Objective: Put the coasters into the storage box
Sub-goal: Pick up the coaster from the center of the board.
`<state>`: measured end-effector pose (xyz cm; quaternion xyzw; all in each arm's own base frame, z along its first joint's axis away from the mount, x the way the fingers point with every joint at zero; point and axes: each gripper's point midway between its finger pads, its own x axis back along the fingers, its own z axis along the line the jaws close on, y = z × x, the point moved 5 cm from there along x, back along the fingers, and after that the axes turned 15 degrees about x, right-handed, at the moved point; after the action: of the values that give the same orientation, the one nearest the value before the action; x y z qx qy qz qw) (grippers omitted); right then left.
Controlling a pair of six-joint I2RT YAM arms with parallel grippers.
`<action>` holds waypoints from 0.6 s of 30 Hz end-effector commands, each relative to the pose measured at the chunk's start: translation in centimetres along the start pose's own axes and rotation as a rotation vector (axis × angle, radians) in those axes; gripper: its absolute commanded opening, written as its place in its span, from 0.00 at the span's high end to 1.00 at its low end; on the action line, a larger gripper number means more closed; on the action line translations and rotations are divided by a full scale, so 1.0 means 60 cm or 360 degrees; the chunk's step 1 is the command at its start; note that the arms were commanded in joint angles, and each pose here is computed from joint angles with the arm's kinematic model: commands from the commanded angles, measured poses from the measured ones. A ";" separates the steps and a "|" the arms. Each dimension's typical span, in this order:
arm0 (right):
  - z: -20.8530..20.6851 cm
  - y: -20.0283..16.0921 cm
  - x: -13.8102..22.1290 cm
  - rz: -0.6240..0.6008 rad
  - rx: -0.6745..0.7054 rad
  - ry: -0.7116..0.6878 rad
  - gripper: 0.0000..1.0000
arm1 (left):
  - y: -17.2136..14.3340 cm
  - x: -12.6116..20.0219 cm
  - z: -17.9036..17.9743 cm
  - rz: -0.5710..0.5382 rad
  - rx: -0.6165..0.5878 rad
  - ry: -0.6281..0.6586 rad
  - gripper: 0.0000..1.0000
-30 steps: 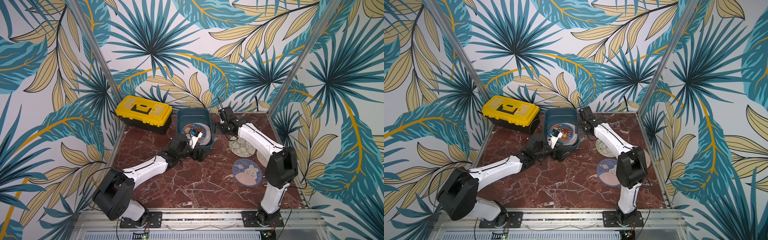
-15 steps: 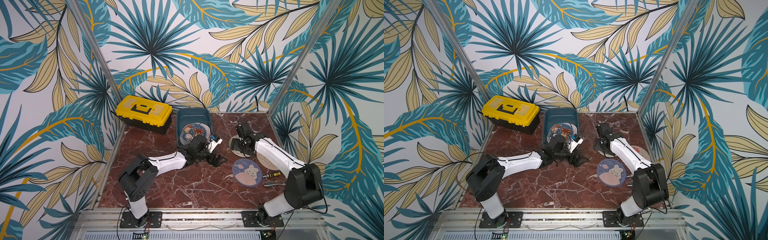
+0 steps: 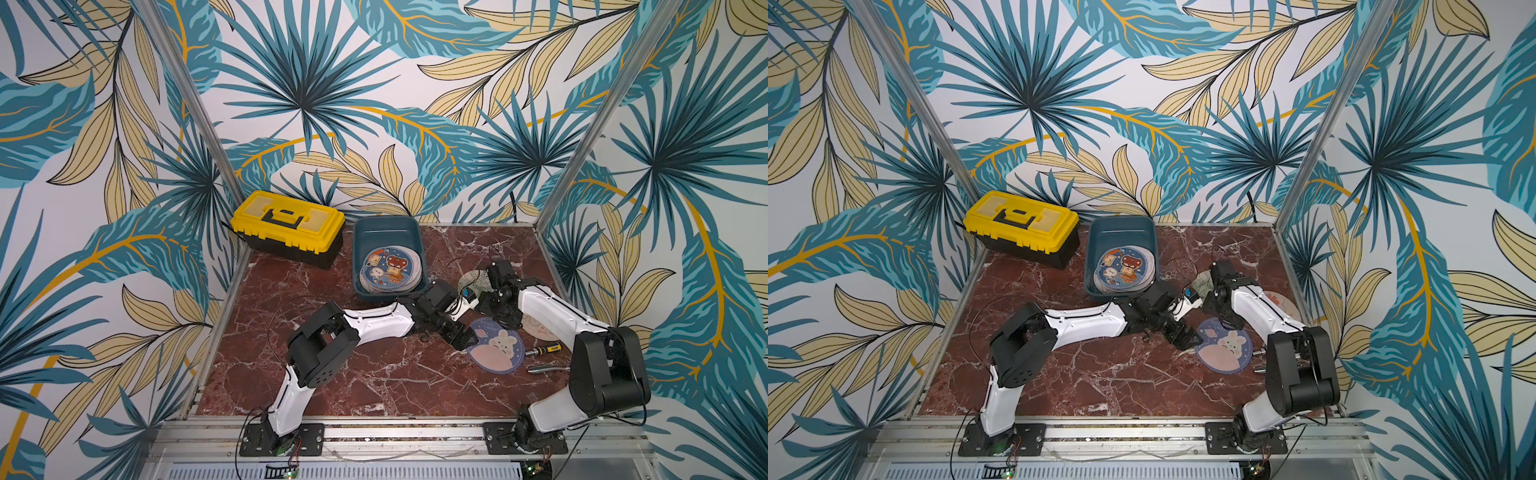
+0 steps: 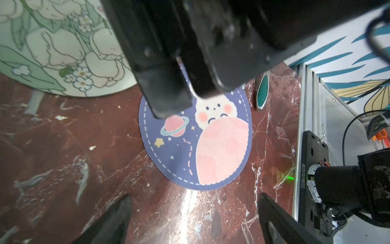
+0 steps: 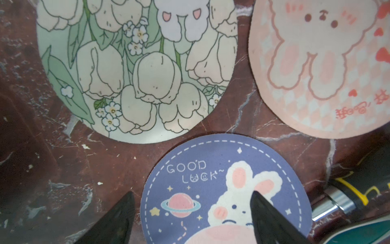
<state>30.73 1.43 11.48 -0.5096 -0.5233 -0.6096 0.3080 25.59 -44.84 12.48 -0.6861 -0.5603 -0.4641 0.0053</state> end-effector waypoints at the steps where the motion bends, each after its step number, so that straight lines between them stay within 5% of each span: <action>1: -0.001 -0.008 -0.023 0.0027 -0.0078 0.0022 0.16 | 0.002 -0.010 -0.004 0.0071 -0.0007 0.0048 0.07; 18: 0.003 -0.057 -0.069 0.0068 -0.0246 0.0151 0.22 | -0.030 -0.069 0.016 0.0270 0.0047 0.0182 0.09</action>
<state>28.91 1.51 7.06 -0.5192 -0.4697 -0.6464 0.3033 24.87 -46.22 8.35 -0.7026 -0.5096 -0.4891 0.0864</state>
